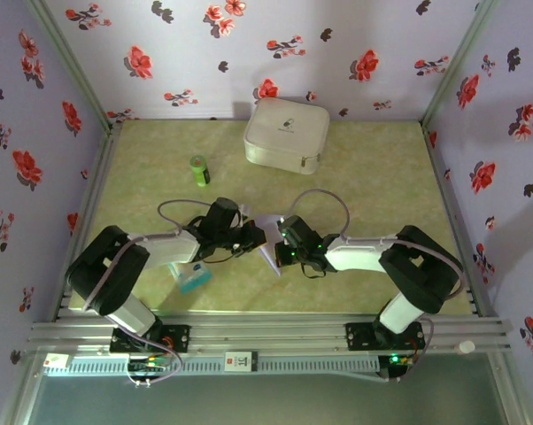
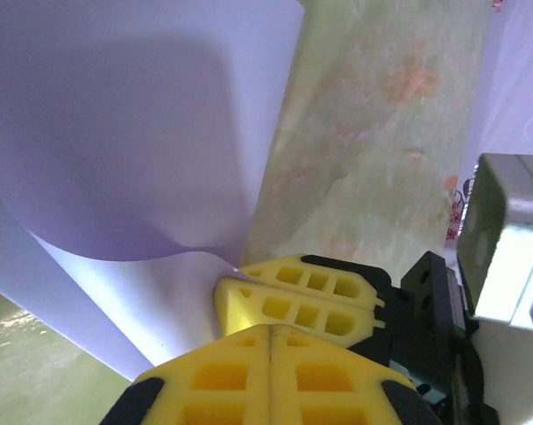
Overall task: Fold a paper plane with a square sheet of paper (pick it up from the middle)
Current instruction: Third fold the triangle at the center of the table.
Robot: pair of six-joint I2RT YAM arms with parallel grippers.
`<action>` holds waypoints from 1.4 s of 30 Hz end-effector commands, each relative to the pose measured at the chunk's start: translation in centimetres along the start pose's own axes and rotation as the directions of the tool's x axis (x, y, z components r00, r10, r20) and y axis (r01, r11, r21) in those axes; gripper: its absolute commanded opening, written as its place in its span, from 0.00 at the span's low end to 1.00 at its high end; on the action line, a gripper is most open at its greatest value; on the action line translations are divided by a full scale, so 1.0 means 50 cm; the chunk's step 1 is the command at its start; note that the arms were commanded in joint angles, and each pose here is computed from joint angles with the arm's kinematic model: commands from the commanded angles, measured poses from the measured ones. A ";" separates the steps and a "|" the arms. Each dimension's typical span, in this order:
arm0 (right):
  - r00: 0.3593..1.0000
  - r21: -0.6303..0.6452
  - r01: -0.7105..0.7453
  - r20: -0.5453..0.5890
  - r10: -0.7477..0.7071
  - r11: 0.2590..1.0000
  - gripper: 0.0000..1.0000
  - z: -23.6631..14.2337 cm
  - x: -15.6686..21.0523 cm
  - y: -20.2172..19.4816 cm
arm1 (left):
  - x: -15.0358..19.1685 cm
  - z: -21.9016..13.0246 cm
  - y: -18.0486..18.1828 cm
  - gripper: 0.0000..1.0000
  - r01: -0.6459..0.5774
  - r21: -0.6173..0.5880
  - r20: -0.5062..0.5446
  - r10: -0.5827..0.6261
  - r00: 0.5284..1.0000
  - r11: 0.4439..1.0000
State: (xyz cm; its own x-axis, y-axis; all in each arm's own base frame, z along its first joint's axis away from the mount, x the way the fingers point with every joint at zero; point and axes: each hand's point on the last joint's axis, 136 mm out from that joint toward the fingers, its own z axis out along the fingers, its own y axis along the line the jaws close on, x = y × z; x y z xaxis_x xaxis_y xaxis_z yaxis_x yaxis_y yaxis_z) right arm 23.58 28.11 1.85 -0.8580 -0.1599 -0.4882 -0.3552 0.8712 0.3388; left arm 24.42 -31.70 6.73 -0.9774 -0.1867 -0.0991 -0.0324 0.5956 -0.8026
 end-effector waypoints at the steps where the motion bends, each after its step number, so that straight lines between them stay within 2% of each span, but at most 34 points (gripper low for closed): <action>1: 0.999 0.027 -0.001 -0.035 0.002 1.000 0.00 0.005 0.010 -0.014 | 0.007 0.013 -0.009 0.00 0.014 0.054 -0.013 -0.014 1.000 0.998; 14: 0.999 0.028 -0.002 -0.036 0.003 1.000 0.00 0.006 0.012 -0.015 | 0.020 0.045 0.039 0.00 0.036 0.013 -0.041 -0.036 0.999 0.999; 34: 1.000 0.008 -0.004 -0.024 0.004 1.000 0.00 0.001 -0.002 -0.002 | 0.033 0.056 0.124 0.00 0.062 -0.122 -0.034 -0.067 0.997 0.991; 39: 0.999 0.003 -0.019 0.034 0.019 1.000 0.12 -0.028 -0.035 0.009 | 0.035 0.055 0.133 0.00 0.065 -0.136 -0.032 -0.070 0.997 0.989; 42: 0.996 0.036 -0.053 0.071 0.050 0.998 0.24 -0.057 -0.052 -0.006 | 0.035 0.055 0.134 0.00 0.065 -0.138 -0.033 -0.070 0.997 0.988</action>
State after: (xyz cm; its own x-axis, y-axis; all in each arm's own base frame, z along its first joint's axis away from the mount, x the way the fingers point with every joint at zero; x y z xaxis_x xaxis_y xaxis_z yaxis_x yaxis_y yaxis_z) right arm 23.67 27.94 3.17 -0.8572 -0.1457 -0.4940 -0.3459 0.8735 0.3426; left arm 23.84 -31.29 1.83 -0.9786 -0.2030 -0.0320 -0.1047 0.6264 -0.7725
